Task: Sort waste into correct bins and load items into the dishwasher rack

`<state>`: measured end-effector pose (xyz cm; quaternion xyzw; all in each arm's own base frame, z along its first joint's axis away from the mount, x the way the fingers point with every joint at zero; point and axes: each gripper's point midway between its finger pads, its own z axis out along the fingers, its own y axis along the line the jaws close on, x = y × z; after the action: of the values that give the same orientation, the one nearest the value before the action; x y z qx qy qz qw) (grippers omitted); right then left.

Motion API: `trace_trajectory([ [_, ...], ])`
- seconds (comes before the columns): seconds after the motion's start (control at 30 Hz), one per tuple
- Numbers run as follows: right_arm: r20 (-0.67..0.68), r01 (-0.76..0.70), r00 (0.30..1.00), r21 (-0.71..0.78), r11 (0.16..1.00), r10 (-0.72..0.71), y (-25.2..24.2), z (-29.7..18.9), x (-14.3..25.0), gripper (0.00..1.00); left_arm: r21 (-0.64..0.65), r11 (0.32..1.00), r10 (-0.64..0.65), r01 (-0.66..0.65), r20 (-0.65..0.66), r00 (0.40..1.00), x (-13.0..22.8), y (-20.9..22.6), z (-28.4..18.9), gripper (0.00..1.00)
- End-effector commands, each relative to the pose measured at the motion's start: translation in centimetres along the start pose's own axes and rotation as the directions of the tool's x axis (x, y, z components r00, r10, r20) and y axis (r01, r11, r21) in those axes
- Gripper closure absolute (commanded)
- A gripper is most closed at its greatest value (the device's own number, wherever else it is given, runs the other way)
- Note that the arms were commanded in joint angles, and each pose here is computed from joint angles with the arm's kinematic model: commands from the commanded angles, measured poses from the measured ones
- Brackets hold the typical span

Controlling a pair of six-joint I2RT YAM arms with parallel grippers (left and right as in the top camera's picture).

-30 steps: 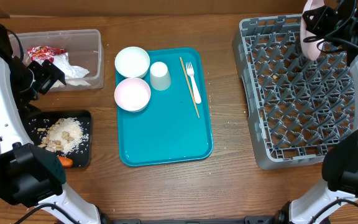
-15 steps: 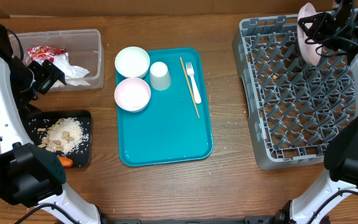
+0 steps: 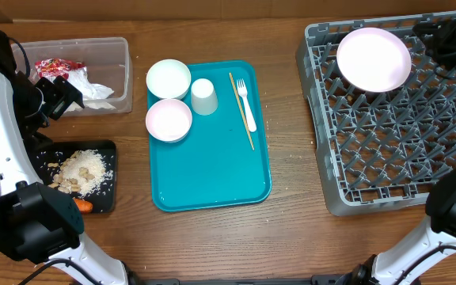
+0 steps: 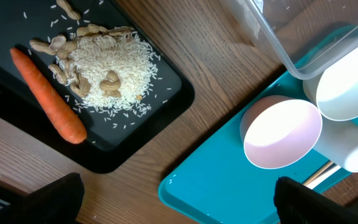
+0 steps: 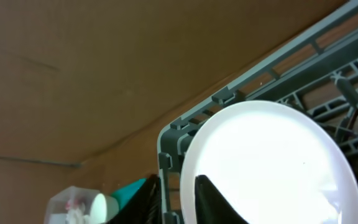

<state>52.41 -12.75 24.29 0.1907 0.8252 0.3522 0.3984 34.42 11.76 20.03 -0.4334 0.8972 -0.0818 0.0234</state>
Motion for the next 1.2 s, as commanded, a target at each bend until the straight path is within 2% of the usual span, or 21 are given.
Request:
trace_trajectory([
  [0.0, -0.014, 0.014, 1.0, -0.086, 0.996, -0.015, 1.9, -0.5, -0.2, 0.61, 0.013, 1.0, -0.003, 0.003, 0.016, 1.0, 0.5, -0.3, -0.8, 0.0],
  [0.07, 0.024, 0.01, 1.0, 0.013, 1.0, -0.011, 0.3, -0.5, -0.9, 0.52, 0.013, 1.0, -0.003, 0.003, 0.015, 1.0, 0.5, -0.2, -0.8, 0.0],
  [0.13, 0.068, -0.03, 0.998, 0.213, 0.977, 0.016, -3.2, -0.8, -1.2, 0.44, 0.014, 1.0, -0.003, 0.003, 0.016, 1.0, 0.5, -0.3, -0.8, 0.0],
  [0.17, 0.082, -0.059, 0.996, 0.362, 0.93, 0.031, -5.7, -1.1, -0.7, 0.42, 0.013, 1.0, -0.003, 0.003, 0.016, 1.0, 0.5, -0.3, -0.8, 0.0],
  [0.3, 0.06, -0.063, 0.998, 0.606, 0.793, 0.034, -9.5, -1.2, 1.5, 0.41, 0.013, 1.0, -0.003, 0.003, 0.015, 1.0, 0.5, -0.3, -0.8, 0.0],
  [0.37, 0.047, -0.05, 0.999, 0.646, 0.761, 0.025, -10.2, -0.6, 2.1, 0.42, 0.013, 1.0, -0.003, 0.003, 0.015, 1.0, 0.5, -0.2, -0.8, 0.0],
  [0.57, -0.035, -0.032, 0.997, 0.661, 0.749, 0.073, -12.1, 2.4, 5.0, 0.44, 0.014, 1.0, -0.003, 0.003, 0.016, 1.0, 0.5, -0.3, -0.8, 0.0],
  [0.7, -0.048, -0.03, 0.995, 0.687, 0.726, 0.087, -13.6, 2.9, 5.7, 0.58, 0.014, 1.0, -0.003, 0.003, 0.016, 1.0, 0.5, -0.3, -0.8, 0.0],
  [0.83, -0.04, -0.027, 0.996, 0.71, 0.704, 0.078, -14.0, 2.6, 5.5, 0.89, 0.014, 1.0, -0.003, 0.003, 0.016, 1.0, 0.5, -0.3, -0.8, 0.0],
  [0.87, -0.039, -0.027, 0.996, 0.71, 0.703, 0.077, -14.0, 2.5, 5.5, 0.92, 0.014, 1.0, -0.003, 0.003, 0.016, 1.0, 0.5, -0.3, -0.8, 0.0],
  [0.97, -0.022, -0.027, 0.998, 0.711, 0.702, 0.06, -13.7, 2.3, 4.6, 0.96, 0.013, 1.0, -0.003, 0.003, 0.015, 1.0, 0.5, -0.3, -0.8, 0.0],
  [1.07, 0.035, -0.025, 0.999, 0.715, 0.698, 0.001, -12.2, 0.8, 1.7, 0.96, 0.013, 1.0, -0.003, 0.003, 0.016, 1.0, 0.5, -0.3, -0.8, 0.0],
  [1.13, 0.051, 0.031, 0.993, 0.742, 0.67, -0.102, -10.8, -1.2, -1.2, 0.96, 0.013, 1.0, -0.003, 0.003, 0.015, 1.0, 0.5, -0.2, -0.8, 0.0],
  [1.17, 0.048, 0.079, 0.981, 0.782, 0.618, -0.187, -10.1, -2.8, -3.1, 0.96, 0.013, 1.0, -0.003, 0.003, 0.016, 1.0, 0.5, -0.3, -0.8, 0.0],
])
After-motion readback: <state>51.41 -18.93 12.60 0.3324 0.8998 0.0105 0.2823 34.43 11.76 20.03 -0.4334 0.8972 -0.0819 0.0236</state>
